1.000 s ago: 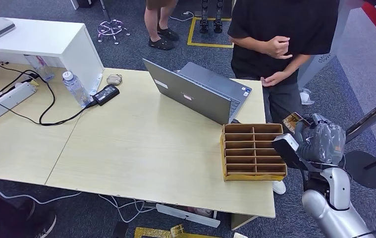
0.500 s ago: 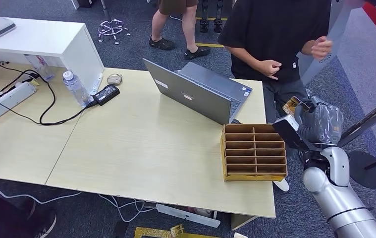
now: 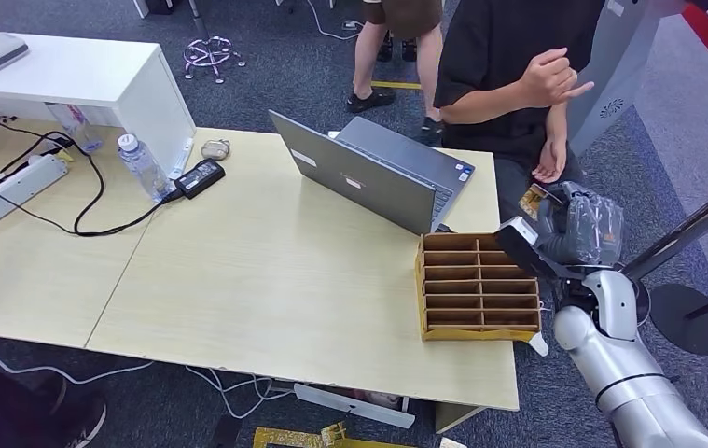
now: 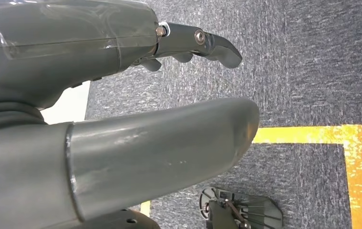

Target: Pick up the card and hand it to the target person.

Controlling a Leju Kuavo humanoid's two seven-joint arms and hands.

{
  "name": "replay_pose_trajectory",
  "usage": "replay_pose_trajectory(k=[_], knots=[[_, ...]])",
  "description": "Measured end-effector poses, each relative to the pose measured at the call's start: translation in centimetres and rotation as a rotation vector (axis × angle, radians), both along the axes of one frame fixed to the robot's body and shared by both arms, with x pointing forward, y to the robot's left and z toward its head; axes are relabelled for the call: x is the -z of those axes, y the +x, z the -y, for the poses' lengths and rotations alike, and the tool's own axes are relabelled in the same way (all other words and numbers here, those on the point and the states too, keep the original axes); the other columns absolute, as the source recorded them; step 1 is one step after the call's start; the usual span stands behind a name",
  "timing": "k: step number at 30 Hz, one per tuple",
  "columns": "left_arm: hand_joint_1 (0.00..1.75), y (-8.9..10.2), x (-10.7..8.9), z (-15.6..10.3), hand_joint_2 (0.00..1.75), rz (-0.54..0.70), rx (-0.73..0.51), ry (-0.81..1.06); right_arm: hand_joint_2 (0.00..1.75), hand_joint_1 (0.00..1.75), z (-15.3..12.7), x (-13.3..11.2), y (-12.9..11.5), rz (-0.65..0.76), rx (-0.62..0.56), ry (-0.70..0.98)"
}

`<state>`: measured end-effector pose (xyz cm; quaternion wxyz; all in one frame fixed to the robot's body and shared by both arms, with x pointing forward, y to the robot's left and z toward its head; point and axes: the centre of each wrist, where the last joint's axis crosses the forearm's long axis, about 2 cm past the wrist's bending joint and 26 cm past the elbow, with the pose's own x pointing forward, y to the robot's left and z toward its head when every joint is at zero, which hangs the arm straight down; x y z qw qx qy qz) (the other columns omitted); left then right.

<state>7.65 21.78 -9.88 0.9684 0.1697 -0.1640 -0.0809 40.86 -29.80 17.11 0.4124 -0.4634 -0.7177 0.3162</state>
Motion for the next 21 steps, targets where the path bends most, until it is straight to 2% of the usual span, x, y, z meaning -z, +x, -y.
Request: replay_pose_trajectory(k=[4,10,16,21], knots=[[0.00,0.00,0.00,-0.02,0.00,-0.002,0.001,0.000,1.75,1.37,0.08,0.09,0.00,0.024,-0.006,-0.042],[0.00,0.00,0.02,-0.12,0.00,-0.008,0.003,0.003,1.75,1.20,0.30,0.55,-0.27,0.047,0.006,-0.059],[0.00,0.01,0.04,-0.28,0.00,-0.012,0.007,0.008,1.75,1.38,0.65,0.87,-0.49,0.052,0.041,-0.034],[0.00,0.02,0.06,-0.43,0.00,-0.012,0.010,0.010,1.75,1.41,0.85,0.89,-0.52,0.053,0.071,-0.001]])
